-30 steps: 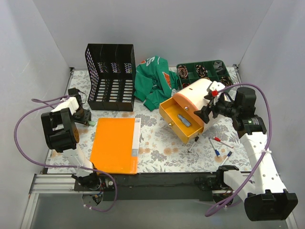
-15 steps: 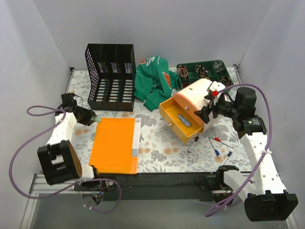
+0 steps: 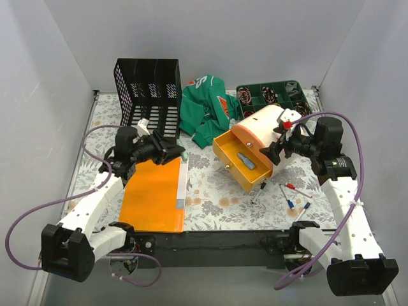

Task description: Organize the desk

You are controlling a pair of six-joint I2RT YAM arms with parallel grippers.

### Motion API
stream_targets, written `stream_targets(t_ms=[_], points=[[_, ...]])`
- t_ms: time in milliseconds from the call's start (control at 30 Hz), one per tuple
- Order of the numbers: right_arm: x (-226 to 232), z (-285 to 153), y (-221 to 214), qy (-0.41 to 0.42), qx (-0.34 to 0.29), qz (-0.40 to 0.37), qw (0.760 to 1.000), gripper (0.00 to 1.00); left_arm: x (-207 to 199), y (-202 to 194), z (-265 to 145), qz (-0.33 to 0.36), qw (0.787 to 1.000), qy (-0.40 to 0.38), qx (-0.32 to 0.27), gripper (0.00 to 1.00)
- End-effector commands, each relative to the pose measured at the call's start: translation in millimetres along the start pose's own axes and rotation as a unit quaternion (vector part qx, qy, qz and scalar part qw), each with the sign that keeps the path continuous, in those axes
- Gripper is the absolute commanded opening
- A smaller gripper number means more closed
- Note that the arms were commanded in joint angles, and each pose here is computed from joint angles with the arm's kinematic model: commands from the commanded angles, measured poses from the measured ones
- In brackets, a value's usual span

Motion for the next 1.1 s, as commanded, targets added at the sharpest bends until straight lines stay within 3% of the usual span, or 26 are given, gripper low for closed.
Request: stream_targets(t_ms=[0, 300, 533, 633, 733, 800, 867, 933, 1067], points=[[0, -2, 7, -0.005, -0.013, -0.02, 1.0, 0.97, -58, -16, 19, 0.019, 0.996, -0.088, 0.013, 0.04], [-2, -2, 6, -0.007, -0.012, -0.021, 1.0, 0.97, -134, -54, 63, 0.039, 0.985, -0.162, 0.041, 0.05], [-2, -2, 4, -0.009, -0.009, -0.021, 1.0, 0.97, -139, -74, 109, 0.027, 0.984, -0.157, 0.08, 0.13], [-3, -2, 5, -0.011, -0.009, -0.022, 1.0, 0.97, -132, -80, 125, 0.025, 0.985, -0.143, 0.088, 0.2], [-4, -2, 4, -0.013, -0.008, -0.022, 1.0, 0.97, -132, -79, 132, 0.03, 0.986, -0.141, 0.088, 0.39], [-4, -2, 4, -0.012, -0.008, -0.022, 1.0, 0.97, -132, -79, 135, 0.036, 0.985, -0.142, 0.091, 0.57], [-4, -1, 3, -0.012, -0.007, -0.02, 1.0, 0.97, -134, -79, 137, 0.045, 0.984, -0.146, 0.093, 0.6], [-4, -1, 2, -0.011, -0.007, -0.02, 1.0, 0.97, -136, -79, 137, 0.054, 0.983, -0.152, 0.094, 0.73], [-1, 0, 2, 0.0, -0.008, -0.02, 1.0, 0.97, -143, -76, 134, 0.079, 0.979, -0.165, 0.087, 0.74]])
Point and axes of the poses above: each gripper's point midway between its finger pads, its own z axis out along the fingers, its own x axis along the line the jaws close on, y = z × x, the point moved 4 cm from there along -z, back along the fingers, and after that the axes turned 13 degrees about z, right-handed, at the moved point
